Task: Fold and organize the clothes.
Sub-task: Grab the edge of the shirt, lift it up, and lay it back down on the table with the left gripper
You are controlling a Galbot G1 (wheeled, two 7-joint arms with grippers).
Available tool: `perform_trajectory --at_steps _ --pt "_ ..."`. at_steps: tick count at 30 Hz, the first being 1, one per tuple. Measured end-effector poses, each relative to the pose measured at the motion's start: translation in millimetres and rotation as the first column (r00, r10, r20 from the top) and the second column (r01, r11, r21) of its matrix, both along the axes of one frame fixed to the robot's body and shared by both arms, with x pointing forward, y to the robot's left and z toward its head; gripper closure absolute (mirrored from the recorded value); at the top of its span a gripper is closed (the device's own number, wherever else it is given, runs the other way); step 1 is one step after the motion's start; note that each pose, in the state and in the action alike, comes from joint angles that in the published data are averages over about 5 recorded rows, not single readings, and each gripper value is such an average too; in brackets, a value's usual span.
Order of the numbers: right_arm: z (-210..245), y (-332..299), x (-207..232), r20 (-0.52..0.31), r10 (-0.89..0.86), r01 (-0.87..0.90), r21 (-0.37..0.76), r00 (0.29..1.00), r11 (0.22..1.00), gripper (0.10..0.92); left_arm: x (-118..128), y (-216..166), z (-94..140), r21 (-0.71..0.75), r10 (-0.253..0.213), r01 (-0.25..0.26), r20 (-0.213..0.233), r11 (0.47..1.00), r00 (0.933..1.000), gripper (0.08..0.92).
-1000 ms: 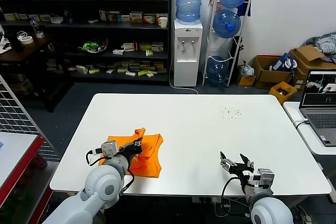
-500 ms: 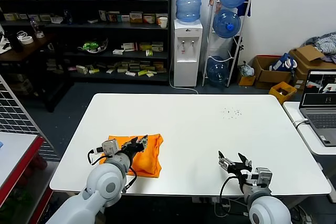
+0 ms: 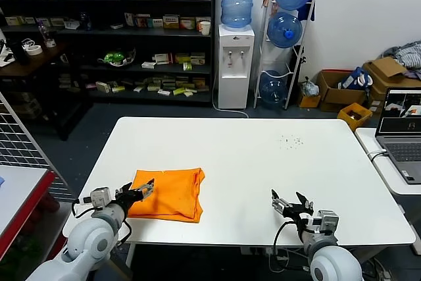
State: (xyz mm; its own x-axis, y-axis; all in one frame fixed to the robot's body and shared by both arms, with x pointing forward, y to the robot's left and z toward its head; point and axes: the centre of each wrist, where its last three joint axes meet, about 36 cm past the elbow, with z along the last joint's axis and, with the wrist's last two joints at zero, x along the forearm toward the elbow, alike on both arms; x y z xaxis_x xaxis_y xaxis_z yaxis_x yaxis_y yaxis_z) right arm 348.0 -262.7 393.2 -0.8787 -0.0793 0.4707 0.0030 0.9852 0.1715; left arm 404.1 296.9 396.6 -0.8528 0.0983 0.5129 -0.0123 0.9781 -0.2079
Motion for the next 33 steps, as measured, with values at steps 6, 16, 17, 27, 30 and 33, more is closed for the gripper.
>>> perform_trajectory --at_steps 6,16,17,27,30,33 --pt "-0.8 -2.3 -1.6 -0.004 -0.007 0.007 -0.003 1.000 1.000 0.200 -3.4 18.4 -26.2 0.031 -0.025 0.024 0.021 0.999 0.9995 0.177" --pt "-3.6 -1.0 -1.8 -0.010 -0.009 0.009 -0.001 1.000 1.000 0.200 0.0 39.9 -51.7 0.048 -0.016 0.015 0.030 0.999 0.9994 0.177" --pt "-4.0 -0.5 -1.7 -0.011 -0.009 0.009 0.000 1.000 1.000 0.200 0.3 41.4 -53.2 0.048 -0.013 0.012 0.030 0.999 0.9995 0.177" --pt "-5.1 0.2 -1.4 -0.013 -0.006 0.006 -0.001 1.000 1.000 0.200 -3.3 42.4 -61.5 0.034 -0.023 0.022 0.024 0.999 0.9995 0.284" --pt "-5.2 -0.3 -1.6 -0.014 -0.007 0.007 -0.002 1.000 1.000 0.200 -3.2 39.2 -62.6 0.027 -0.030 0.029 0.026 0.999 0.9992 0.371" --pt "-5.4 -0.6 -2.3 -0.014 -0.009 0.009 -0.002 1.000 1.000 0.200 -1.8 36.0 -63.7 0.024 -0.034 0.033 0.030 0.999 0.9990 0.457"
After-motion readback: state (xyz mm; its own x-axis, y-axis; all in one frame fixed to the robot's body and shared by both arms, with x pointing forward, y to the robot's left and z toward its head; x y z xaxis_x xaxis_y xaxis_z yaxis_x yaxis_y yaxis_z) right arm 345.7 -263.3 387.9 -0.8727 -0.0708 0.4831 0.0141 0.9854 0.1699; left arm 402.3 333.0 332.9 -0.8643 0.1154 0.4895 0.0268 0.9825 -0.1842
